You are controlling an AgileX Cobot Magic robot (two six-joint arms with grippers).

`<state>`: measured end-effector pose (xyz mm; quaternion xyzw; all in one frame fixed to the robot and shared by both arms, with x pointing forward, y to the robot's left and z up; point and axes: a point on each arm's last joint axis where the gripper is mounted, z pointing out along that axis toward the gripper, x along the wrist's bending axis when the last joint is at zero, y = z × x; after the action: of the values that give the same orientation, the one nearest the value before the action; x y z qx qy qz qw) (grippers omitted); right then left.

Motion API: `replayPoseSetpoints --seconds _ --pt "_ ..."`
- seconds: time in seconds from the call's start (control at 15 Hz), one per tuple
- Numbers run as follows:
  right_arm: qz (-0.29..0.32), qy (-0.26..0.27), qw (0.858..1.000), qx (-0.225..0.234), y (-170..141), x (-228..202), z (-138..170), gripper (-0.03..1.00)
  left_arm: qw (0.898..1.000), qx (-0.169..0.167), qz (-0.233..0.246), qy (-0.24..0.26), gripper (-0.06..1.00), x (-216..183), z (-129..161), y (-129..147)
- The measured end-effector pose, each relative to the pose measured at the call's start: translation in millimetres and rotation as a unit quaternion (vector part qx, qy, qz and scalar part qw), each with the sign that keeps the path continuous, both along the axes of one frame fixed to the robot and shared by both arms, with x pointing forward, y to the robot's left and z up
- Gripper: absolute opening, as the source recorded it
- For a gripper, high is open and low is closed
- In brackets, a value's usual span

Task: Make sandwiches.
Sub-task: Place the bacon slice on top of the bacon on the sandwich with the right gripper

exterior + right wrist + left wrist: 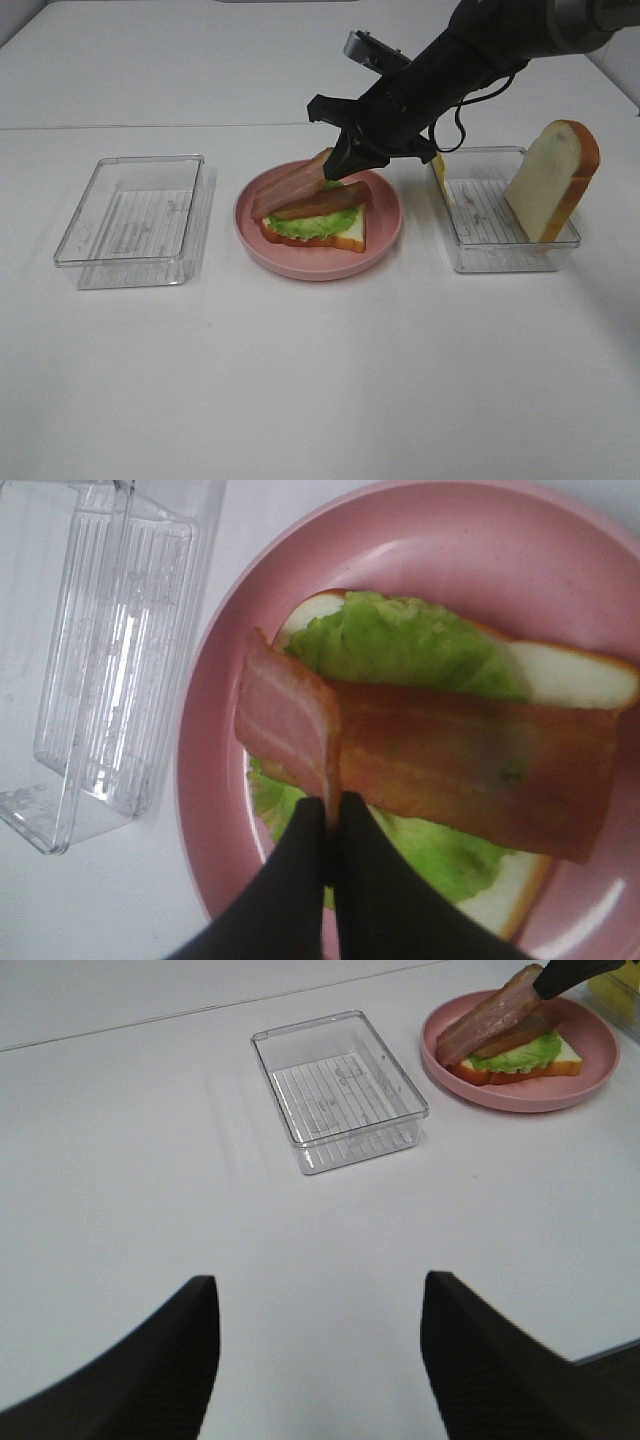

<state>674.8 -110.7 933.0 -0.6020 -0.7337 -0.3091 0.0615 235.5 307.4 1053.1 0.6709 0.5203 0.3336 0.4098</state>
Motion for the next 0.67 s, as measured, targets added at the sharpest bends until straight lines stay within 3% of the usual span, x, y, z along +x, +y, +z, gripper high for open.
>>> replayPoseSetpoints --seconds 0.2,0.67 --pt "0.001 -0.014 0.999 -0.039 -6.1 0.5 2.8 0.00 1.000 0.000 0.000 0.000 0.57 0.0 0.0 0.0" --pt "-0.007 -0.012 0.997 -0.070 -11.3 0.9 0.1 0.00 1.000 0.000 0.000 0.000 0.57 0.0 0.0 0.0"
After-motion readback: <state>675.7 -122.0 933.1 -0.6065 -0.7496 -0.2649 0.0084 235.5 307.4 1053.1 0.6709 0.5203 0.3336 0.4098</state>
